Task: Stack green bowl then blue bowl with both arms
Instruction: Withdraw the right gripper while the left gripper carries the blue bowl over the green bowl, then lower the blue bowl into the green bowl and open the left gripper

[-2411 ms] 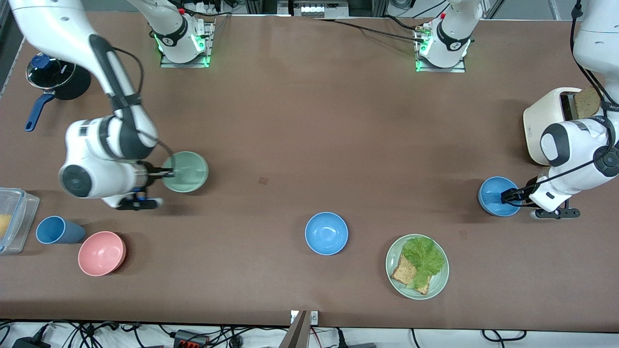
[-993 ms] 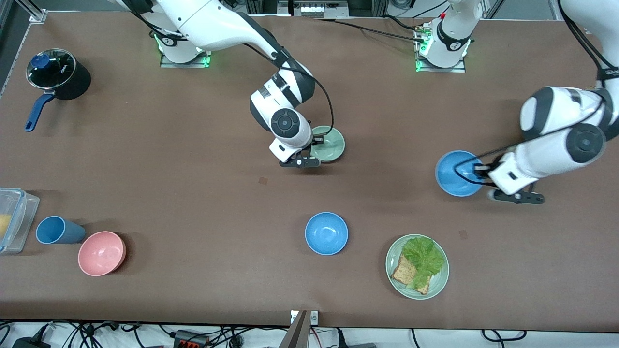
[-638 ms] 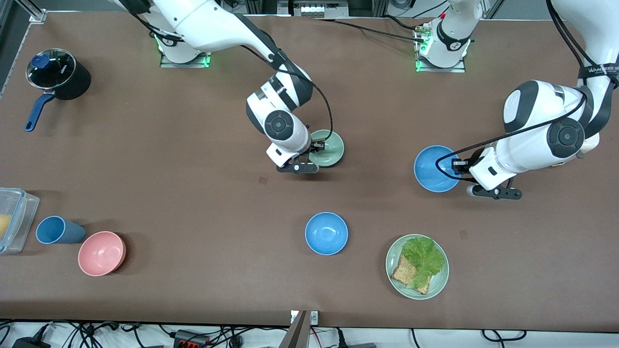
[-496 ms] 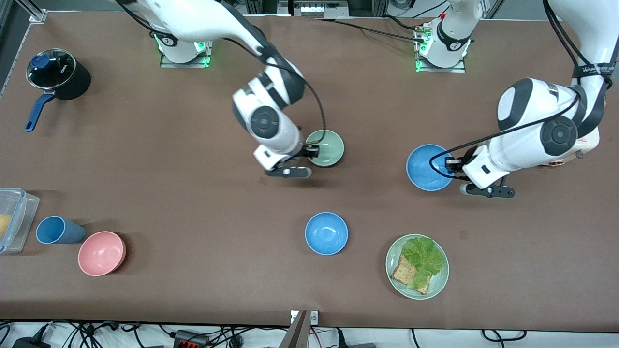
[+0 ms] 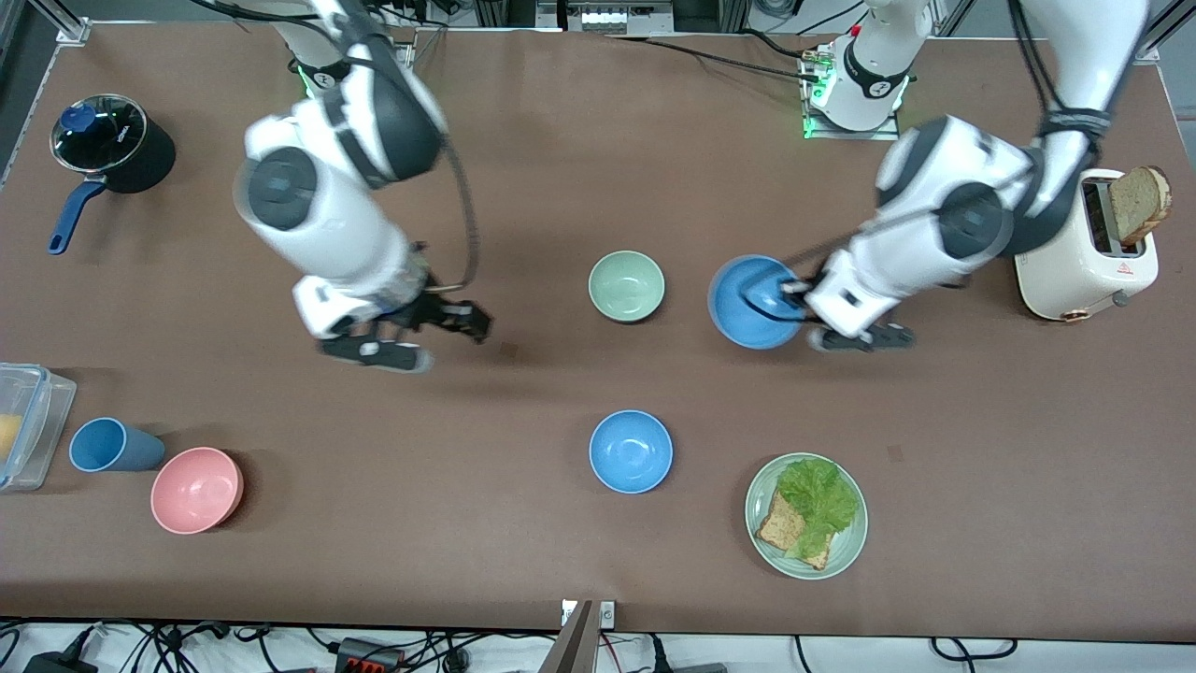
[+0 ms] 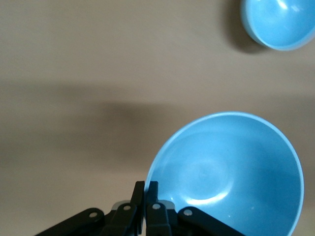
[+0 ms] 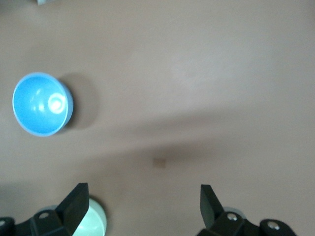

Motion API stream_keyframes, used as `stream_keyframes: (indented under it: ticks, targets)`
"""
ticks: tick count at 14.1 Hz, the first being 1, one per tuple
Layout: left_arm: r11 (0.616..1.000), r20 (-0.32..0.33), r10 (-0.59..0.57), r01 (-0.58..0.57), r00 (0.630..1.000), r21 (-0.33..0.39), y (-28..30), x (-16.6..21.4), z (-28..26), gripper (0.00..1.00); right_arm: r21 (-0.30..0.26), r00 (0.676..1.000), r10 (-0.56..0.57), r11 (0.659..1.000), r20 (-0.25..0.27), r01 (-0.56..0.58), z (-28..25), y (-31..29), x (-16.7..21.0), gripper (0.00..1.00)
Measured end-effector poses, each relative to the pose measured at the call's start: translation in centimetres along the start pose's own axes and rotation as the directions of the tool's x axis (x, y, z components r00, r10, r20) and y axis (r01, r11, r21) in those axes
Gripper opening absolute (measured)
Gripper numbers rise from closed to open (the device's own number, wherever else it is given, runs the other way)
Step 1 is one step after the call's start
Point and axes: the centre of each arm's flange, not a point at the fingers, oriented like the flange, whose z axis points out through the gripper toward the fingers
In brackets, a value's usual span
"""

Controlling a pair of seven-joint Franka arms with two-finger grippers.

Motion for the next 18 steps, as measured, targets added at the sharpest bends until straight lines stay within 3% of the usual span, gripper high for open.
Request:
stream_keyframes:
  ticks: [3, 7, 9, 12, 14, 18]
  targets:
    - [0.997, 0.022, 0.075, -0.075, 0.997, 0.005, 5.9, -3.4, 1.8, 0.04, -0.014, 0.999, 0.037, 0.999, -0.001, -0.037, -1.8, 5.8, 3.3, 1.0]
    - [0.998, 0.031, 0.069, -0.069, 0.997, 0.01, 13.2, -8.3, 6.9, 0.04, -0.021, 0.998, 0.061, 0.998, -0.025, -0.061, -5.5, 13.1, 6.5, 1.0]
    - [0.999, 0.001, 0.044, -0.044, 0.999, 0.029, 14.3, -8.6, 9.1, 0.04, -0.022, 0.998, 0.024, 0.999, -0.049, -0.025, -8.2, 18.3, 8.0, 1.0]
    - [0.996, -0.076, 0.008, -0.001, 0.997, 0.088, 14.6, -8.1, 11.5, 0.04, -0.053, 0.996, -0.081, 0.995, -0.04, 0.079, -11.2, 25.4, 8.8, 1.0]
    - [0.996, -0.089, 0.006, 0.002, 0.996, 0.095, 14.1, -7.3, 12.3, 0.04, -0.111, 0.991, -0.132, 0.986, -0.028, 0.128, -12.6, 27.7, 8.6, 1.0]
    - [0.995, -0.079, -0.002, 0.009, 0.997, 0.097, 13.4, -6.5, 13.6, 0.04, -0.139, 0.984, -0.18, 0.974, -0.013, 0.177, -14.6, 28.7, 7.6, 1.0]
